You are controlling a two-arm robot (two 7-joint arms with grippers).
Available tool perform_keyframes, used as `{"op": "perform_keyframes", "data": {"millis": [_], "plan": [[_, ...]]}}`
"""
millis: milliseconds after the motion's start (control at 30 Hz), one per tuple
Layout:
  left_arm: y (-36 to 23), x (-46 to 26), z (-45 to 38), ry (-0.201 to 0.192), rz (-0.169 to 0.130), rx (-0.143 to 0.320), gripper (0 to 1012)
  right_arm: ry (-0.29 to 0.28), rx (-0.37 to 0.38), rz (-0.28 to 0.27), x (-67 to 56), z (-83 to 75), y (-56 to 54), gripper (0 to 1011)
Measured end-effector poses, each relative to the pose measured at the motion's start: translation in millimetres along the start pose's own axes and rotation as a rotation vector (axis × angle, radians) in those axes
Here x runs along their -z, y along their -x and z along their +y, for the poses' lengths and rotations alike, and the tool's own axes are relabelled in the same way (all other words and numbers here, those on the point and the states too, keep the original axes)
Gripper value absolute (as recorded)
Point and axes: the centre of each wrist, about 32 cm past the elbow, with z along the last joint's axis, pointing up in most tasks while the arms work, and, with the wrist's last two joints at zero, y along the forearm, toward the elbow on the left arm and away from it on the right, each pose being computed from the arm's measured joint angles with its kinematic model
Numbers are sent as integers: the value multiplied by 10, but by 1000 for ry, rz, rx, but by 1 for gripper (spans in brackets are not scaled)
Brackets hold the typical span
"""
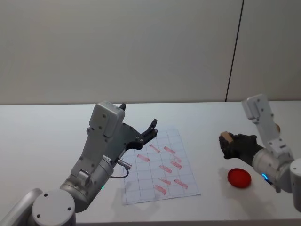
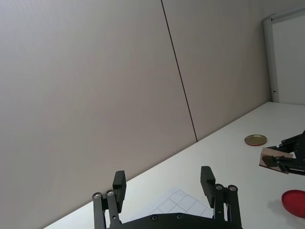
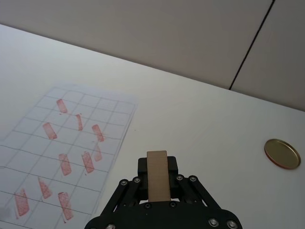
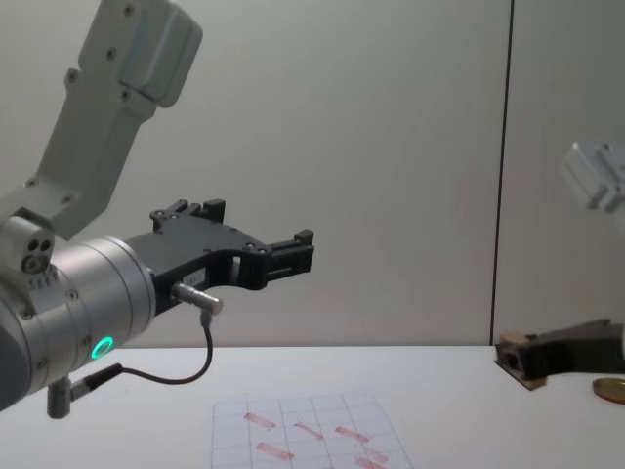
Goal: Use the one hand to pick up the stamp and affix it onto the A4 paper.
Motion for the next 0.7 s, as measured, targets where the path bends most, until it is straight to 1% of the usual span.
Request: {"op": "perform_keyframes", "data": {"millis": [167, 300, 400, 433, 500, 533, 700], "plan": [[0, 0, 0, 0, 0, 0, 993, -16, -30, -8, -50, 29, 67, 220], [0, 0, 0, 0, 0, 0, 993, -16, -57, -18, -63, 89, 141, 219], [0, 0, 0, 0, 0, 0, 993, -11, -74, -26, -62, 146, 200, 219], [0, 0, 0, 0, 0, 0, 993, -5, -85, -31, -60, 183, 238, 219], [0, 0, 0, 0, 0, 0, 993, 0, -92, -37, -57, 214, 267, 219], [0, 0, 0, 0, 0, 0, 993, 6, -101, -44, -55, 250, 306, 219], [0, 0, 0, 0, 0, 0, 993, 28, -119, -65, -38, 340, 411, 220]]}}
